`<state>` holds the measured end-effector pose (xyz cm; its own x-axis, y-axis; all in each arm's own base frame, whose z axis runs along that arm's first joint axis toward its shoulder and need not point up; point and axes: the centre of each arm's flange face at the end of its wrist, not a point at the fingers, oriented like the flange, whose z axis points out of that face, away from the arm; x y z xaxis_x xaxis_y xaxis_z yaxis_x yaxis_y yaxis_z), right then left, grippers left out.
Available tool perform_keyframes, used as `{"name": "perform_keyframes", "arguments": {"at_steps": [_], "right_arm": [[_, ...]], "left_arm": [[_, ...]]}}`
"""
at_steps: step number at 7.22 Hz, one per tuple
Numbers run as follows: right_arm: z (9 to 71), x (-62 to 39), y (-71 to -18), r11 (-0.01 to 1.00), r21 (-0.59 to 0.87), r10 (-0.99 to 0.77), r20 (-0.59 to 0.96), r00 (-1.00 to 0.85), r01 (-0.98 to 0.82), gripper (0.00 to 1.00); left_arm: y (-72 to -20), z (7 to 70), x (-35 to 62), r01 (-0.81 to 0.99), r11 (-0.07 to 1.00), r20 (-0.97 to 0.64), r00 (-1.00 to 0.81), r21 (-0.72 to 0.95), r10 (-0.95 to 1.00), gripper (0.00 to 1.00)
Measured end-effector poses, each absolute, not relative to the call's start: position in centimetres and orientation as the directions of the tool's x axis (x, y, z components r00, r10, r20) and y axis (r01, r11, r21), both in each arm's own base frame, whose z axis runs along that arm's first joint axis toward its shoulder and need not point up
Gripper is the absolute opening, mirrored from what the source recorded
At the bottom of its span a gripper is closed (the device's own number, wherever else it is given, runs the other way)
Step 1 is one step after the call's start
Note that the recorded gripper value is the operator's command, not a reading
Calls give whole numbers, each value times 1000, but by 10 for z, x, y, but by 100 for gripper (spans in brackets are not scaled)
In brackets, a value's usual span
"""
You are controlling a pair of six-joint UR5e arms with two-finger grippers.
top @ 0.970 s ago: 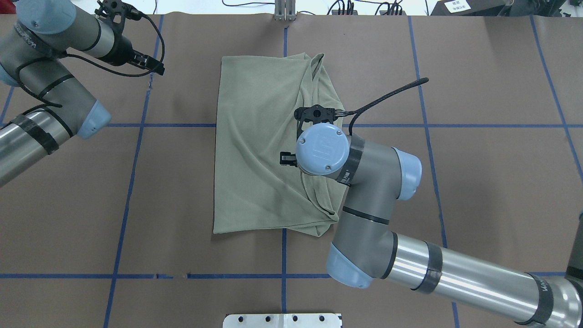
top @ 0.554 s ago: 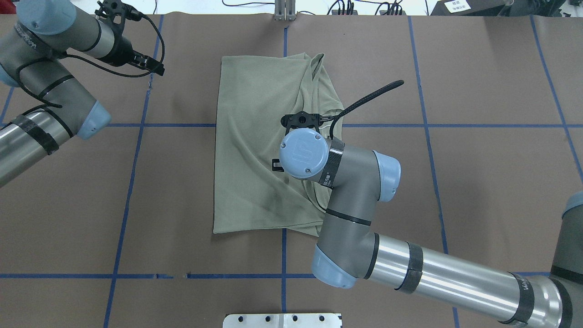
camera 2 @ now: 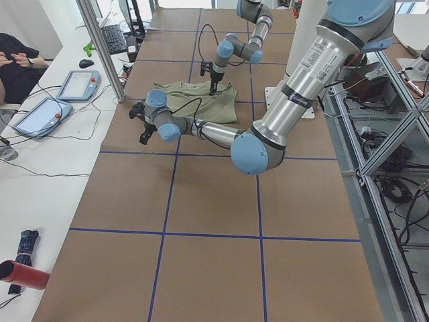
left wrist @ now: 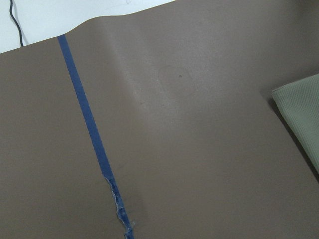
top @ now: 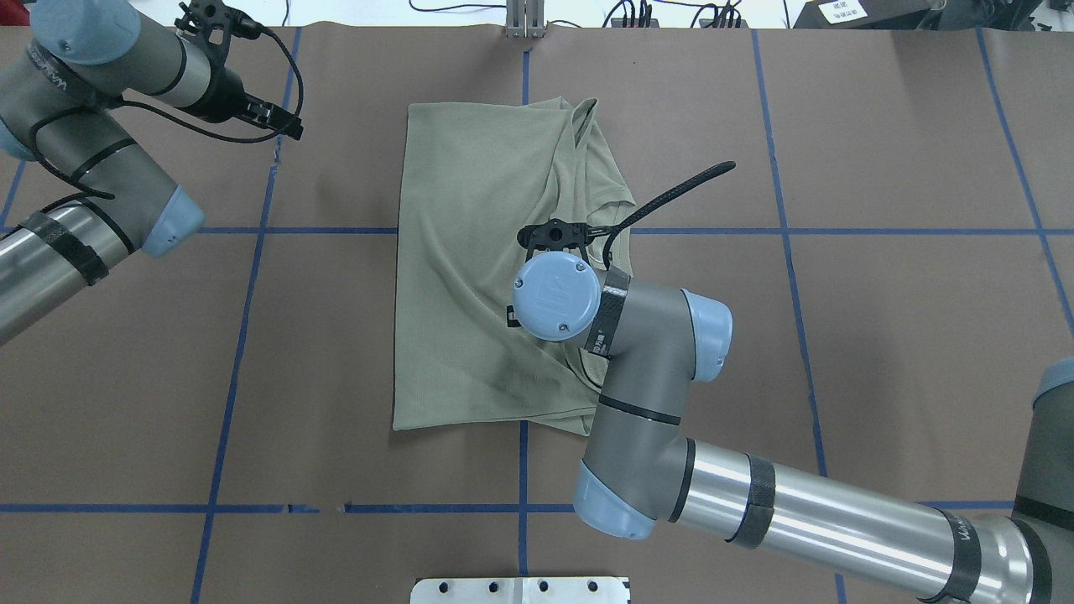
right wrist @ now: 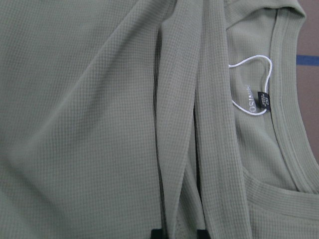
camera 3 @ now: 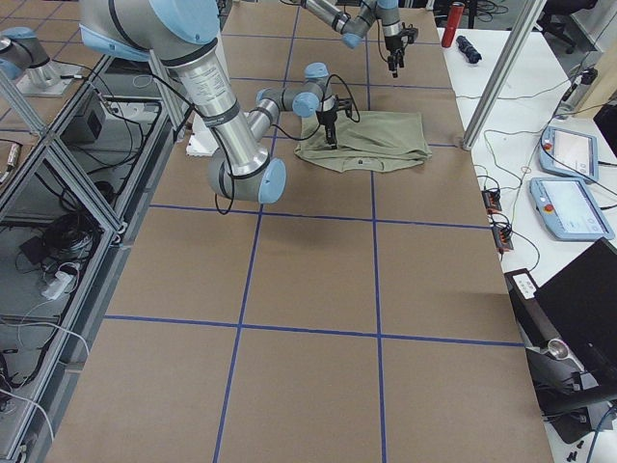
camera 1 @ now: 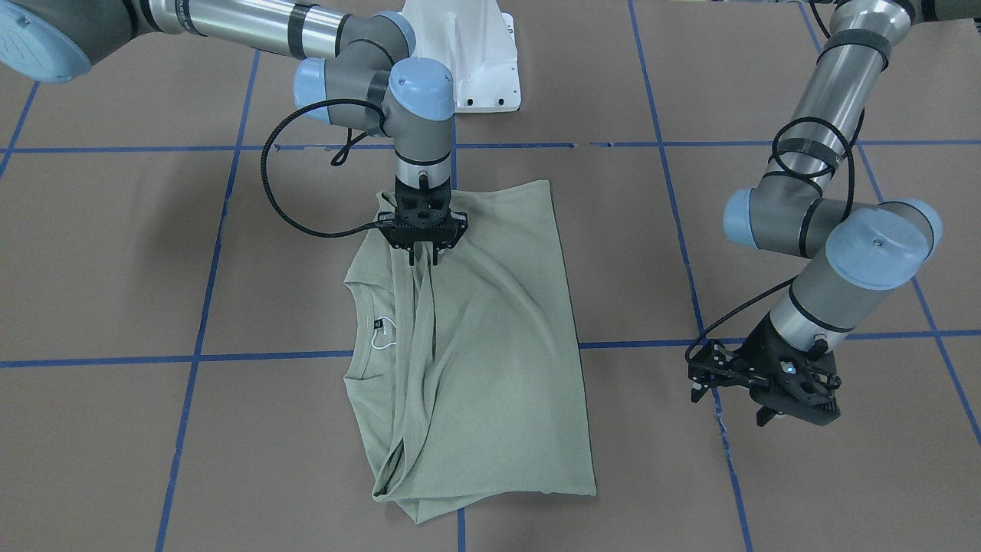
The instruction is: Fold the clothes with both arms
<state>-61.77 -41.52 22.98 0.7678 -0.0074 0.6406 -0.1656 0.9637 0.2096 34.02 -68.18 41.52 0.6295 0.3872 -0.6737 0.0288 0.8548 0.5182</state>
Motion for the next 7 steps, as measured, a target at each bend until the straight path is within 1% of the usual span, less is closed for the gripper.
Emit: {"name": "perform_keyframes", "arguments": {"at_steps": [4, 7], "right_arm": [[235, -606, -422, 962, 207, 5, 640, 769, -178, 0], [265, -564, -425, 958, 221, 2, 631, 776, -181, 0]], "left_arm": [[-681, 416, 341, 27, 855, -674, 629, 517, 388, 100], [-681, 415, 341, 28, 856, -675, 629, 517, 387, 100]]}}
